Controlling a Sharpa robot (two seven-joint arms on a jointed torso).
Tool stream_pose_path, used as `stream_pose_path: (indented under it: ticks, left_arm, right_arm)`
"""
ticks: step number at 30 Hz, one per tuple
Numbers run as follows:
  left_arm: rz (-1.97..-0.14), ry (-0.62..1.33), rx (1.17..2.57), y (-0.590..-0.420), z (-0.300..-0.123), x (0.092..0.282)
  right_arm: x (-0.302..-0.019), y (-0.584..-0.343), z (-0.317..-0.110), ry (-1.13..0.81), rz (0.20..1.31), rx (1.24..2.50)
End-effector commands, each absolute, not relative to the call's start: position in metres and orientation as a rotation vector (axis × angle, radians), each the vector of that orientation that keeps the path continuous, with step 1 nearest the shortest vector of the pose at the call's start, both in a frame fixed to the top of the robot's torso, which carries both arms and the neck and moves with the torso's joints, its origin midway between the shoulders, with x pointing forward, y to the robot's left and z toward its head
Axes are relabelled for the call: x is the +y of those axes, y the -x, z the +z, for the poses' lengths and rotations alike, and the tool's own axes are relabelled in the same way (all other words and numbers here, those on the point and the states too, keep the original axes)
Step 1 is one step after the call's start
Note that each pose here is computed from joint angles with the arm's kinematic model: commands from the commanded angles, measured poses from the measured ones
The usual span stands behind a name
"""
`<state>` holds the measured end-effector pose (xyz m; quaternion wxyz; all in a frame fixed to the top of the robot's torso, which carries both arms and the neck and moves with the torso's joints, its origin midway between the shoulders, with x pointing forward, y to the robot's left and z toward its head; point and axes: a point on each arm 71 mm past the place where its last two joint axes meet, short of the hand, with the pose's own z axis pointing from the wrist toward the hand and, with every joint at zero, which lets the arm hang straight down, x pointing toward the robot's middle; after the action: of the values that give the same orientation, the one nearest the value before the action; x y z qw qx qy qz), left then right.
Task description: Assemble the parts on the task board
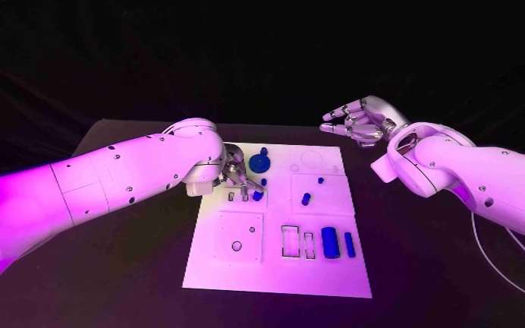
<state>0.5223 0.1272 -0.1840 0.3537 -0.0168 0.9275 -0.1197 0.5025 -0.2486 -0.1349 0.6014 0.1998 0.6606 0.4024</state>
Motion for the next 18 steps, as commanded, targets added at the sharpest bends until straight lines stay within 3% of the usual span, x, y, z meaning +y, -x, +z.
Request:
stream_pose_path:
  ticks: [1,18]
  left_arm:
    - [-0.312,0.03,2.394,-0.5214,-0.1829,0.1235]
    - [-0.318,0.03,2.39,-0.5203,-0.1824,0.1226]
  right_arm:
    - [-0.247,-0.5026,-0.1364,-0.445,0.93,1.544]
    - [-0.246,-0.5034,-0.1396,-0.443,0.924,1.557]
